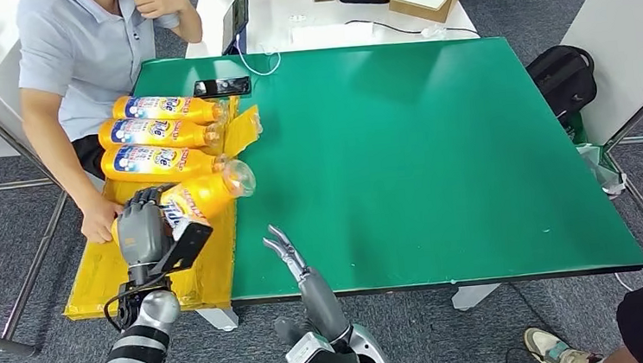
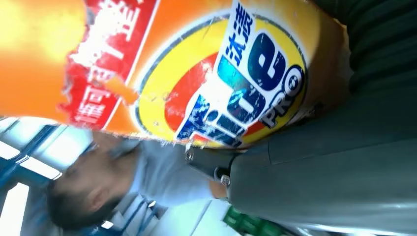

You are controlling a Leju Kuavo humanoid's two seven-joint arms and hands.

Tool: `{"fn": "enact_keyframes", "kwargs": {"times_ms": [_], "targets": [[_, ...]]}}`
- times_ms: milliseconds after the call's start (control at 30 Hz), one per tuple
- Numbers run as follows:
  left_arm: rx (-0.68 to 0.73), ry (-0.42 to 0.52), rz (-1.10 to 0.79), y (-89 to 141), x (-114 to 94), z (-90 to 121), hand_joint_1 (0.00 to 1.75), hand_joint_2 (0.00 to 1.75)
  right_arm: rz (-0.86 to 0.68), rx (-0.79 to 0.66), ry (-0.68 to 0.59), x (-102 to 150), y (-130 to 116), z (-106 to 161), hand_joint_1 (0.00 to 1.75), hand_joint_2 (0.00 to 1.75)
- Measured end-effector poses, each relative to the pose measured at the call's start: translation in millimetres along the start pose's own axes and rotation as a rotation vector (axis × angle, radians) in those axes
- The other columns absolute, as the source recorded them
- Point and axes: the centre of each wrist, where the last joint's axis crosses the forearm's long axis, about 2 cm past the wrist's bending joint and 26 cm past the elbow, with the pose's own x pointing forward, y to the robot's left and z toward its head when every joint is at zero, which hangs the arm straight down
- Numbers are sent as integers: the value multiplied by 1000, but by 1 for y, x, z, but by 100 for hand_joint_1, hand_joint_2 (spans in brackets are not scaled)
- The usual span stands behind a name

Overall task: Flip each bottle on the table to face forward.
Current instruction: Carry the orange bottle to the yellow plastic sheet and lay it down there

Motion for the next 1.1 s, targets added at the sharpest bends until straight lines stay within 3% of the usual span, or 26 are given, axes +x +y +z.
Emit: {"fn": "enact_keyframes", "kwargs": {"times_ms": [200, 300, 367, 500, 533, 633, 800, 1033, 1100], "targets": [[-286, 69, -311, -19, -9, -10, 175, 175, -37, 33, 9, 0, 2, 3, 0, 0], [-426, 88, -326, -24, -12, -14, 175, 175, -54, 46, 16, 0, 3, 5, 0, 0], [-487, 98, -309, -25, -14, -20, 162, 175, -65, 50, 24, 0, 3, 7, 0, 0], [-584, 112, -287, -24, -17, -29, 11, 175, -89, 52, 41, -2, 1, 10, 0, 0], [-605, 114, -279, -24, -17, -31, 1, 175, -95, 52, 45, -2, 0, 11, 0, 0], [-668, 117, -205, -23, -20, -33, 0, 175, -108, 50, 56, -4, -2, 12, 0, 0], [-745, 126, 115, -23, -24, -34, 0, 175, -95, 49, 58, -5, -5, 13, 0, 0], [-691, 103, 318, -23, -23, -27, 0, 175, -66, 29, 56, -5, -5, 13, 0, 0], [-628, 93, 415, -25, -20, -21, 0, 175, -53, 17, 56, -5, -6, 14, 0, 87]]}}
